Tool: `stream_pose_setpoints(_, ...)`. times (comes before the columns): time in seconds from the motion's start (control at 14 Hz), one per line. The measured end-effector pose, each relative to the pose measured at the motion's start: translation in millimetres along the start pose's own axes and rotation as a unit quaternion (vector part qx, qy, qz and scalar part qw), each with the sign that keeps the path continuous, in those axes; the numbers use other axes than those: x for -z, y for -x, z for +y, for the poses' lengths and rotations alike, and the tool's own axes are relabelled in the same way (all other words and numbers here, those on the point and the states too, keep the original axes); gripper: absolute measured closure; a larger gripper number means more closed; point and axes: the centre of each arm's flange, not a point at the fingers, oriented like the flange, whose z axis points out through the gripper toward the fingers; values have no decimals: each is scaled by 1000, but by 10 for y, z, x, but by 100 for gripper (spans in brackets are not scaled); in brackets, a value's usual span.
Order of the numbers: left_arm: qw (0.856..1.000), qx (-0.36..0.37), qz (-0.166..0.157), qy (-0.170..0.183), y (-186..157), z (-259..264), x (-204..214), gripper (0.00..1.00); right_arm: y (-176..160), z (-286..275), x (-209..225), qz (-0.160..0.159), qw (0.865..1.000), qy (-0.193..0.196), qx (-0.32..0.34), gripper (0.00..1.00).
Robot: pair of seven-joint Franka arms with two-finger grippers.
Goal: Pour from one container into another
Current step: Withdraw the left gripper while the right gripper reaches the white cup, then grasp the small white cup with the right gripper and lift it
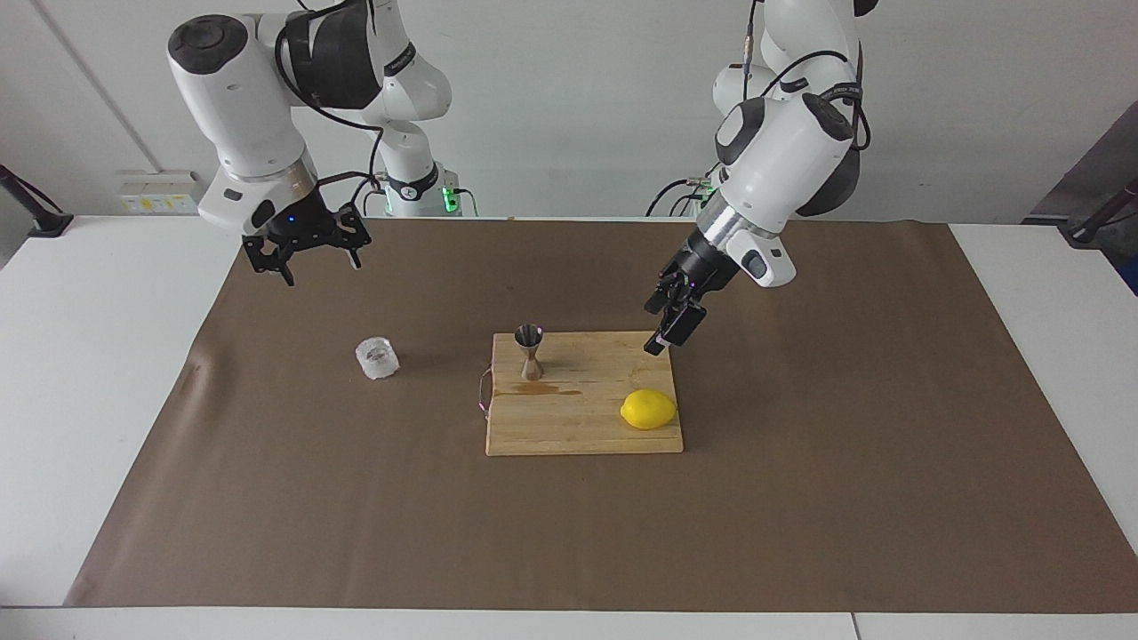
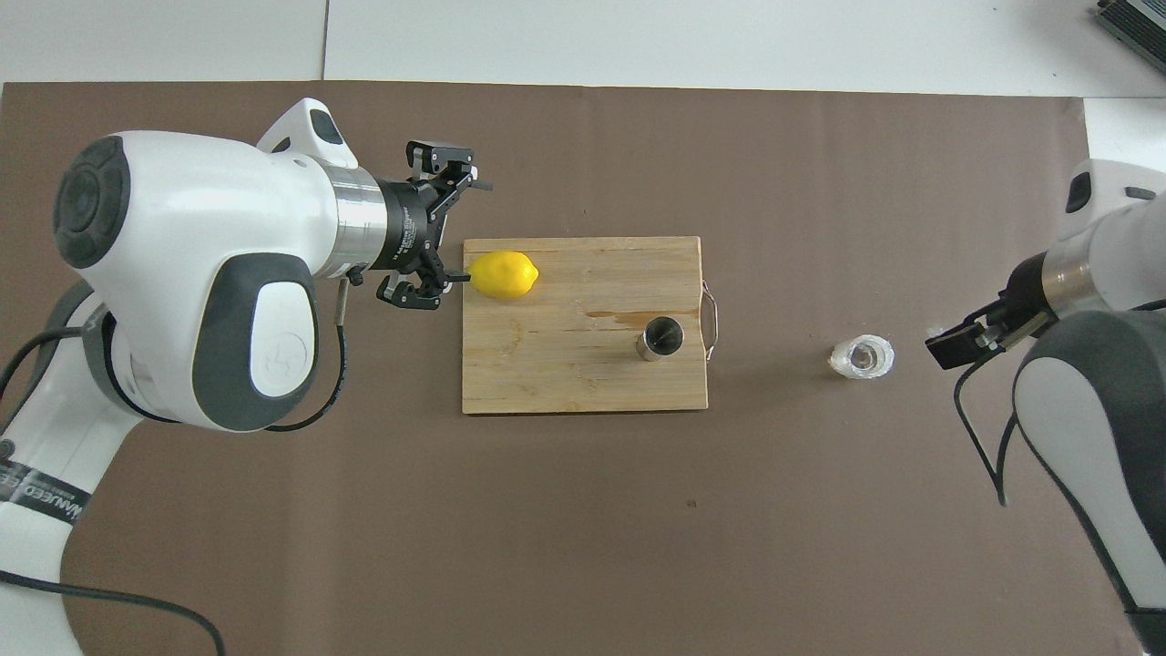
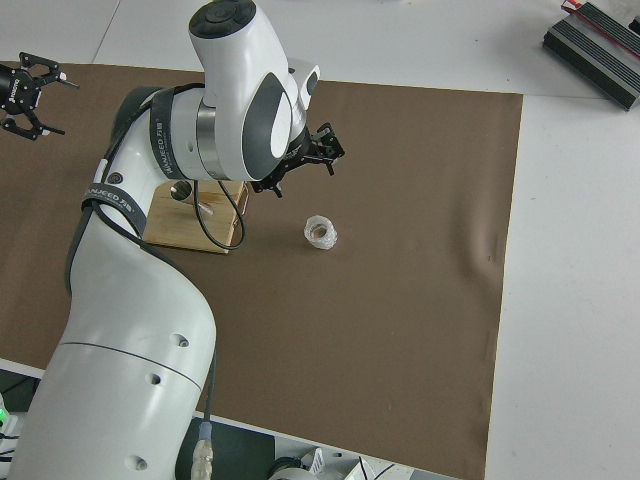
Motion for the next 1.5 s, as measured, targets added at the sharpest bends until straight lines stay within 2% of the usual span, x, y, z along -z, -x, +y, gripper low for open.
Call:
stream_pose_setpoints(0.29, 992, -106, 36, -53, -447, -168, 361, 0, 150, 155, -614, 6, 993, -15, 118, 0)
stream_pose_setpoints(0.5, 975, -198, 66, -76, -716, -252, 618, 0, 132, 291, -1043, 20, 976, -20, 214, 0)
stream_pose_setpoints(0.72, 940, -312, 76, -113, -953, -349, 737, 0, 116, 272, -1377, 42, 954, -28, 297, 0)
stream_pose_setpoints(1.0, 876, -450, 58, -166, -1204, -515, 893, 0, 151, 204, -1623, 69, 925, -41, 371, 0)
stream_pose_setpoints(1.07, 864, -470, 52, -174, -1298, -566, 949, 0, 155, 191, -1671, 76, 919, -47, 383, 0)
stream_pose_setpoints(1.36, 830, -522, 27, -194, -1738, -821, 1235, 0, 175, 156, -1896, 95, 904, -59, 412, 0)
stream_pose_setpoints(1.5, 819, -539, 23, -197, -1944, -948, 1406, 0, 184, 152, -1996, 107, 900, -56, 420, 0)
